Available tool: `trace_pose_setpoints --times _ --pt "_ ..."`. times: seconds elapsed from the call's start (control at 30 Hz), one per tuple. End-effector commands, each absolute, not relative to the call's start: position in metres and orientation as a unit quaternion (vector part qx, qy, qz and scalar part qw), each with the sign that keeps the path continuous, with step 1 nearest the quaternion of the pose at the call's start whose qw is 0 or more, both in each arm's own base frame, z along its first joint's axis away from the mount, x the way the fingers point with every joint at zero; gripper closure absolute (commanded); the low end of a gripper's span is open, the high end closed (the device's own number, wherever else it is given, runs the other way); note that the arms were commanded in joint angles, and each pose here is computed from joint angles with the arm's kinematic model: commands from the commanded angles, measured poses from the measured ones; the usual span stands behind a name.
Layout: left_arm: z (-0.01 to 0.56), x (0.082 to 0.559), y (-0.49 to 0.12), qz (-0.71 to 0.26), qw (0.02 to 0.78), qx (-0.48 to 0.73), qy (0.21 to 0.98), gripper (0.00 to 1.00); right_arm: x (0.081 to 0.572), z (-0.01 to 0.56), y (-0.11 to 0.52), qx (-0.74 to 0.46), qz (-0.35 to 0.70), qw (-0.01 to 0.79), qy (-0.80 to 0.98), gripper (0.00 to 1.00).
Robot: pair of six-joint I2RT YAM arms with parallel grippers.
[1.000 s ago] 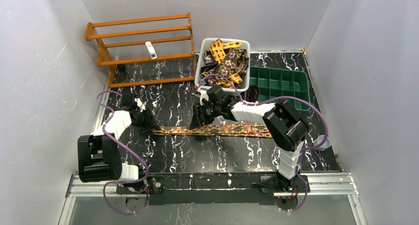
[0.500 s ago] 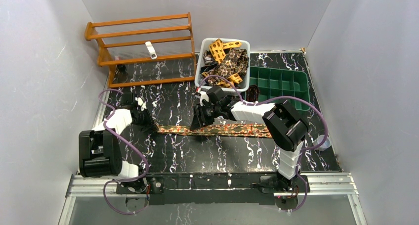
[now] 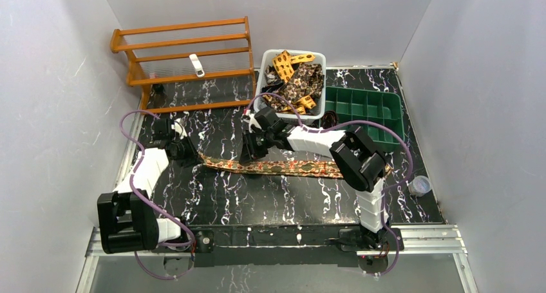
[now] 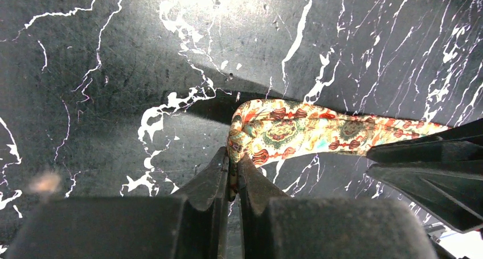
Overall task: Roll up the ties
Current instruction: Roll the tie at the center of the board.
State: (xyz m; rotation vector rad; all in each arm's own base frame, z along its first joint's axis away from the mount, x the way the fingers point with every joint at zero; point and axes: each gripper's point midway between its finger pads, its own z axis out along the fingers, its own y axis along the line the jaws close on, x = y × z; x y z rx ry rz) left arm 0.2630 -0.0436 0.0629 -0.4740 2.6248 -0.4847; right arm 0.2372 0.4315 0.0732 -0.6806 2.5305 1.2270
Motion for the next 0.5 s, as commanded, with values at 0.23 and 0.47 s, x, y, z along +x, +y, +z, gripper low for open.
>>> trace_pose_setpoints --times 0.23,0.47 --pt "0.075 0.265 -0.039 -0.165 0.225 -0.175 0.944 1.0 0.247 0.061 0.48 -0.22 0.379 0.135 0.889 0.79" --pt "0.066 0.266 -0.031 -0.139 0.21 -0.19 0.949 1.0 0.245 0.007 0.469 -0.207 0.294 0.129 0.924 0.84"
